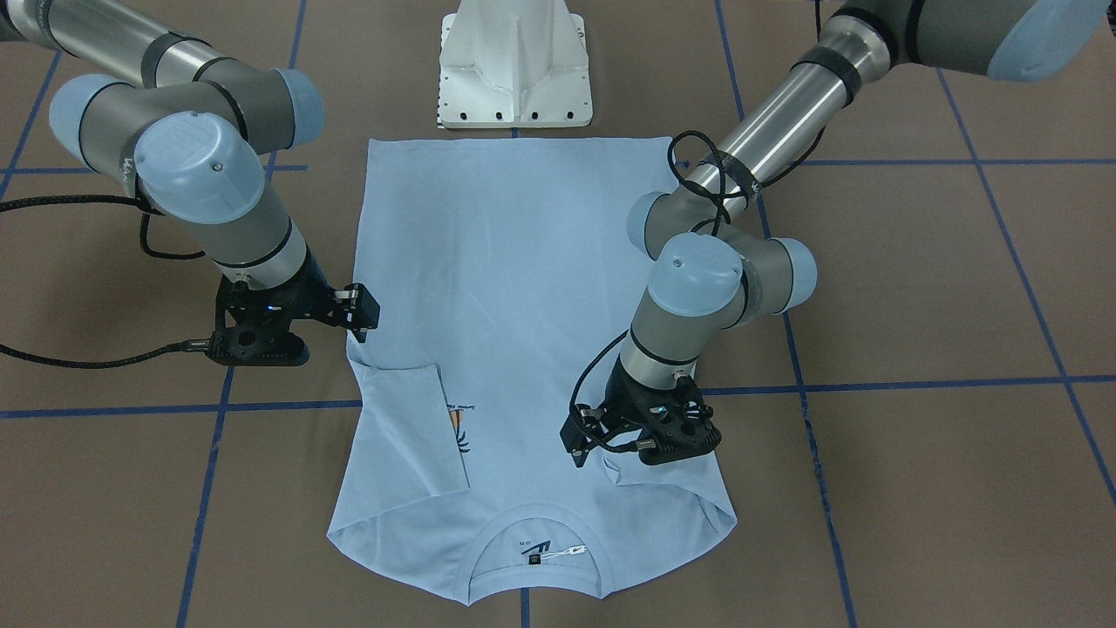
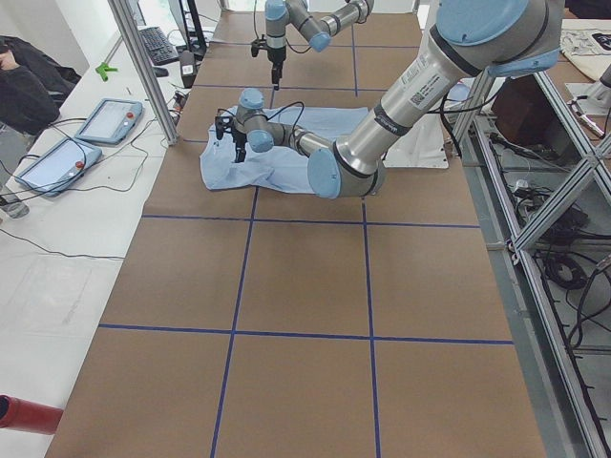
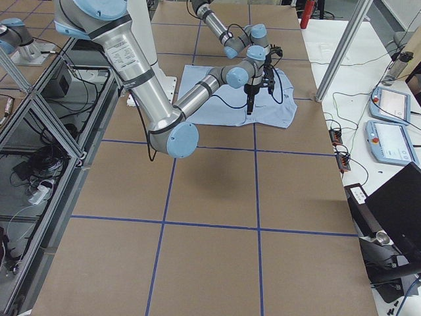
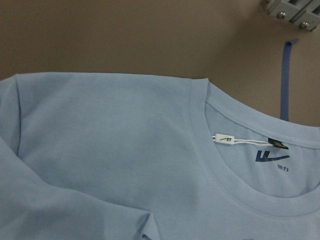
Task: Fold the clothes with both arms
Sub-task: 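Grasp the sleeve nearest the left gripper and fold it onto the chest, then move both grippers down to the two corners of the shirt hem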
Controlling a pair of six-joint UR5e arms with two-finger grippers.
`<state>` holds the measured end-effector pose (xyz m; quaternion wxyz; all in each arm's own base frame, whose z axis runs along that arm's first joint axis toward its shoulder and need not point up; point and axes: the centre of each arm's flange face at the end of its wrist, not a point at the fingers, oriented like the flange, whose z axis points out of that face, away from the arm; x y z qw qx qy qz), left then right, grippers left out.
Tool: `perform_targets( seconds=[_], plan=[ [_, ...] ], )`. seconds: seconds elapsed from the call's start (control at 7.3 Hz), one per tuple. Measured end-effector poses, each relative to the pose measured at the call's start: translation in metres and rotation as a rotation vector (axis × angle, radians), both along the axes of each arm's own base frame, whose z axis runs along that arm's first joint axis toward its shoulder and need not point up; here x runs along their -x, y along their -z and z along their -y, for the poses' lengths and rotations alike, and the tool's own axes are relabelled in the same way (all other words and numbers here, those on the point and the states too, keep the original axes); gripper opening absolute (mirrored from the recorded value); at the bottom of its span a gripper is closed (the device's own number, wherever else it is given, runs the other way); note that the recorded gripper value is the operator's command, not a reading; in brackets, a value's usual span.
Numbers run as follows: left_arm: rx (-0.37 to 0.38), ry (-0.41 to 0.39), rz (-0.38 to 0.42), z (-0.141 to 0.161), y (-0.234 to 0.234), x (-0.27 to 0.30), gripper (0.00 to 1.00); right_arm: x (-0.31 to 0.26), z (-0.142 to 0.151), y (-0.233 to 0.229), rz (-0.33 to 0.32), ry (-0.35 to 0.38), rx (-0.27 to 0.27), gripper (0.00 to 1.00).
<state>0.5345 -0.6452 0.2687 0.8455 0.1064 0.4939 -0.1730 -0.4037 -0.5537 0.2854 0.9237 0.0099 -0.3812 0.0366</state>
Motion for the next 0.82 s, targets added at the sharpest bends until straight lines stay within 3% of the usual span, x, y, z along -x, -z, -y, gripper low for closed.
perform_targets(
  seconds=[0.41, 0.69, 0.82],
  plan=[
    [-0.029, -0.087, 0.073, -0.039, -0.018, 0.051, 1.00, -0.001, -0.010, 0.003, 0.022, -0.012, 0.001, 1.00],
    [-0.073, -0.126, 0.109, -0.089, -0.042, 0.107, 1.00, 0.002, -0.051, -0.009, 0.092, -0.049, 0.001, 1.00],
    [-0.087, -0.142, 0.121, -0.118, -0.053, 0.137, 1.00, 0.009, -0.089, -0.017, 0.103, -0.066, 0.001, 1.00]
  ],
)
